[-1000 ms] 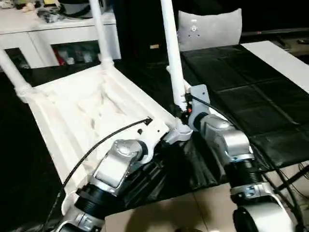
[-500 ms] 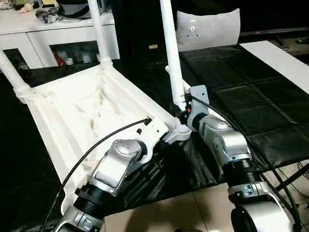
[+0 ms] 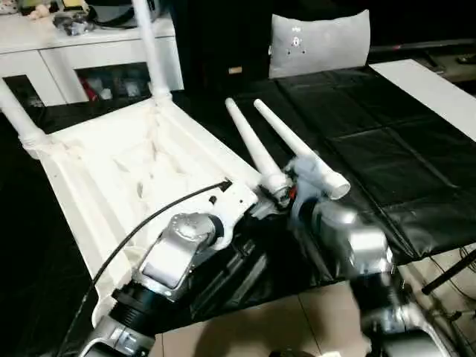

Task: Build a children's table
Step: Insert table leg to table base

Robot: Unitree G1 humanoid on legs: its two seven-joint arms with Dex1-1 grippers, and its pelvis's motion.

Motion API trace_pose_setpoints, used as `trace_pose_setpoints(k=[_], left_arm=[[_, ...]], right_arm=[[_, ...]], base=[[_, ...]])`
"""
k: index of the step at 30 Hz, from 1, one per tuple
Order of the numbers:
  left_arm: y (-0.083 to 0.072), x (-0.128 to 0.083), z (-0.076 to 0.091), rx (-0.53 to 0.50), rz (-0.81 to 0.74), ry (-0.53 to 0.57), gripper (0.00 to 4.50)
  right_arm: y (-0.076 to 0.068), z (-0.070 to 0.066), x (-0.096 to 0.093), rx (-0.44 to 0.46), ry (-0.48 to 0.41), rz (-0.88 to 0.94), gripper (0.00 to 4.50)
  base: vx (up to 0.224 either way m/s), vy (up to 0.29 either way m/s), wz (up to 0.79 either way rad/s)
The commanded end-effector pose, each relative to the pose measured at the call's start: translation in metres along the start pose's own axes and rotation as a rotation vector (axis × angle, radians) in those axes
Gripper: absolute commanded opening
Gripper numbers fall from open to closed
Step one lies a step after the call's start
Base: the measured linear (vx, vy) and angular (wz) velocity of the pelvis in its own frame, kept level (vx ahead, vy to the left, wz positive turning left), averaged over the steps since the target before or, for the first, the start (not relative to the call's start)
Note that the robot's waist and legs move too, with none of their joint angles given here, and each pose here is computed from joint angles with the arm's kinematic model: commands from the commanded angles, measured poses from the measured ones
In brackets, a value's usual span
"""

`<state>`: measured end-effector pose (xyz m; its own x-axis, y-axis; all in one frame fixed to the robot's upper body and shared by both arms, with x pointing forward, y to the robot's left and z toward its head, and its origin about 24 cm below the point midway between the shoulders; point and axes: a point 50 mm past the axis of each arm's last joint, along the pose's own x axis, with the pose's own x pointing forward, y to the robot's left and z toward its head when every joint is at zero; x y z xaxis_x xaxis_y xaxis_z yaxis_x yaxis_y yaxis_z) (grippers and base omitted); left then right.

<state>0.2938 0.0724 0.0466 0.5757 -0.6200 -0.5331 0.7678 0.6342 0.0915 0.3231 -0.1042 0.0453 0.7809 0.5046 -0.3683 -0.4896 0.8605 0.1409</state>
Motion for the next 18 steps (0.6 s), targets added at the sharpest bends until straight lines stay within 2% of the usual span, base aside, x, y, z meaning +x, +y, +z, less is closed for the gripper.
trace_pose_setpoints(k=[1,4,12,18], left_arm=[[0.018,-0.006,0.001,0.027,0.103,0.010,0.00],[0.018,-0.006,-0.001,0.029,0.103,0.012,0.00],[0.019,-0.008,-0.006,0.077,0.084,0.022,0.00],[0.021,-0.010,-0.006,0.076,0.088,0.026,0.00]], right_arm=[[-0.003,-0.015,-0.003,0.013,0.052,-0.009,4.21],[-0.004,-0.017,-0.005,0.010,0.057,-0.013,4.46],[-0.010,-0.017,-0.005,-0.006,0.063,-0.050,4.46],[-0.013,-0.019,-0.007,0.028,0.075,-0.075,3.86]], base=[[0.000,0.000,0.00],[0.000,0.000,0.00],[0.000,0.000,0.00],[0.000,0.000,0.00]])
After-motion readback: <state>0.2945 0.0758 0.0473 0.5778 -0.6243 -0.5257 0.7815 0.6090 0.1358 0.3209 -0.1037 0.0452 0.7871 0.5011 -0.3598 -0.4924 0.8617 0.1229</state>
